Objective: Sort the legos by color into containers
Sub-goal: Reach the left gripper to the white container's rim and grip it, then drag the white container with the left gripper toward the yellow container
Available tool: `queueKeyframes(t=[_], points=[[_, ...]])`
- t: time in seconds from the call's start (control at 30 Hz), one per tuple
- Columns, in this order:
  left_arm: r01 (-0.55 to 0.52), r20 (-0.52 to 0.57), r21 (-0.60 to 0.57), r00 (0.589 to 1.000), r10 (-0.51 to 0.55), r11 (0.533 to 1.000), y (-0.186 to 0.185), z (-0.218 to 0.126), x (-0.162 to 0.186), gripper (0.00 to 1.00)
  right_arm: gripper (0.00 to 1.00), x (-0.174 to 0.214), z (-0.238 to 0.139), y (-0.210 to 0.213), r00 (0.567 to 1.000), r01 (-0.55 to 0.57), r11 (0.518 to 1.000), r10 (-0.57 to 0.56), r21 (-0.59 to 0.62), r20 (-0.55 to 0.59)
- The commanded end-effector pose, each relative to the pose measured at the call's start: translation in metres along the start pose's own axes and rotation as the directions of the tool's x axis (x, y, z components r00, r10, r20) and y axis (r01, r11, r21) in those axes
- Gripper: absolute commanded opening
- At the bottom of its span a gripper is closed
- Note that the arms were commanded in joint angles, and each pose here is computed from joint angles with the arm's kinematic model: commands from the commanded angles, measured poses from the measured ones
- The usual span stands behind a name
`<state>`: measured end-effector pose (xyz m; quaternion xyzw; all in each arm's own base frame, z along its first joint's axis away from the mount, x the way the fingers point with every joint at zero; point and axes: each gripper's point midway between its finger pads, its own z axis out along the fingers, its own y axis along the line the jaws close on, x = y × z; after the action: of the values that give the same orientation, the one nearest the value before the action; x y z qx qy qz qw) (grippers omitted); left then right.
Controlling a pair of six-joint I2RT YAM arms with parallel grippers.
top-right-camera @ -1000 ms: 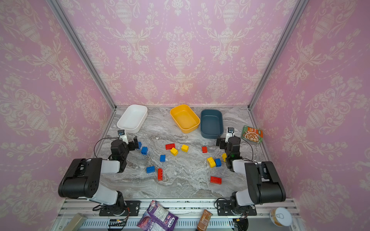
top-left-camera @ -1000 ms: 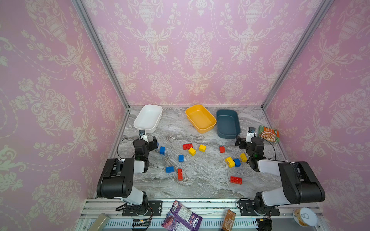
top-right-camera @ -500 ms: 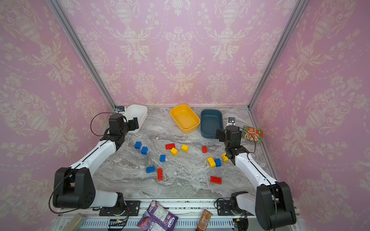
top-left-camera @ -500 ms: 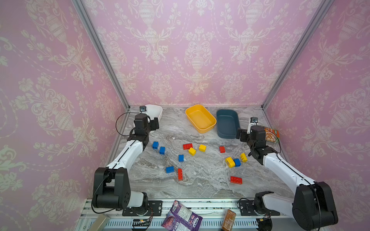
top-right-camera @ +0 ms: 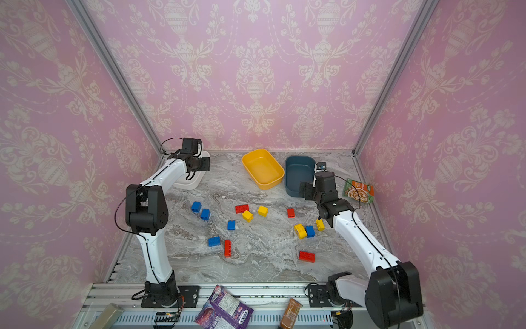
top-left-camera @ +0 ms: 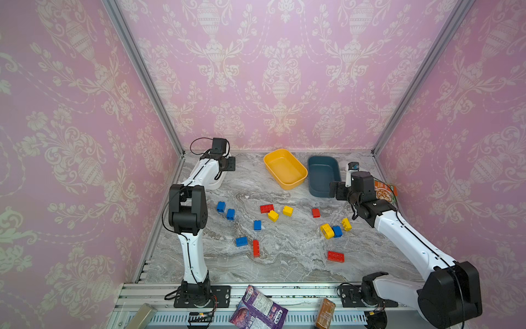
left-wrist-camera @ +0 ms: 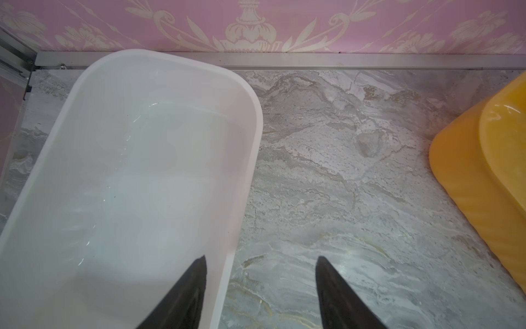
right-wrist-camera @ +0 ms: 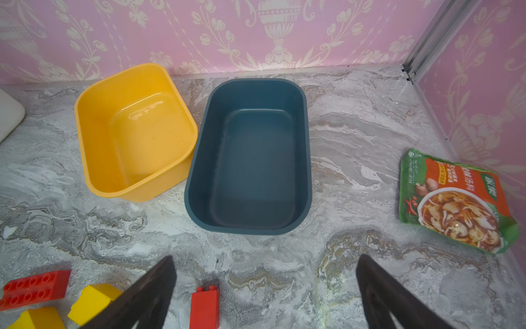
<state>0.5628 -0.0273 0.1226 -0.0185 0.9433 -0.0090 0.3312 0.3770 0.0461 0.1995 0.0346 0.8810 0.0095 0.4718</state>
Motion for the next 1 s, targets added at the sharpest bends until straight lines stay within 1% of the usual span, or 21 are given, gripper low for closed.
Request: queueKeyframes(t=[0.0,0.1,0.23,0.4,0.53,0.67,0.83,0.97], points=[[-0.028,-0.137,-0.004,0.99,0.028,1.0,0.006,0.01,0.021,0.61,1.0,0.0,-0.001,0.009,0.999,-0.007,1.0,0.006,-0.03,-0.031],[-0.033,-0.17,-0.019,0.985,0.029,0.999,0.01,0.022,0.022,0.57,1.0,0.0,0.001,0.009,0.999,-0.005,0.999,0.004,-0.032,-0.038],[-0.029,-0.211,-0.046,0.977,0.019,0.999,0.016,0.035,0.027,0.5,1.0,0.001,0.003,0.011,0.999,-0.002,0.999,0.001,-0.038,-0.043],[-0.024,-0.222,-0.067,0.975,0.008,0.997,0.02,0.044,0.031,0.41,1.0,0.001,0.005,0.013,0.999,-0.001,0.999,-0.001,-0.047,-0.048],[-0.021,-0.224,-0.095,0.975,0.0,0.995,0.025,0.046,0.032,0.32,1.0,0.001,0.007,0.016,0.999,-0.004,0.998,0.001,-0.06,-0.053],[-0.016,-0.225,-0.112,0.974,-0.01,0.994,0.028,0.046,0.033,0.26,1.0,0.003,0.008,0.017,0.998,-0.006,0.998,0.003,-0.062,-0.059],[-0.007,-0.227,-0.118,0.974,-0.02,0.993,0.028,0.047,0.034,0.17,1.0,0.001,0.006,0.018,0.999,-0.007,0.998,0.004,-0.066,-0.052],[0.006,-0.224,-0.106,0.974,-0.03,0.994,0.025,0.047,0.034,0.12,1.0,0.002,0.005,0.018,0.999,-0.005,0.998,0.001,-0.068,-0.052]])
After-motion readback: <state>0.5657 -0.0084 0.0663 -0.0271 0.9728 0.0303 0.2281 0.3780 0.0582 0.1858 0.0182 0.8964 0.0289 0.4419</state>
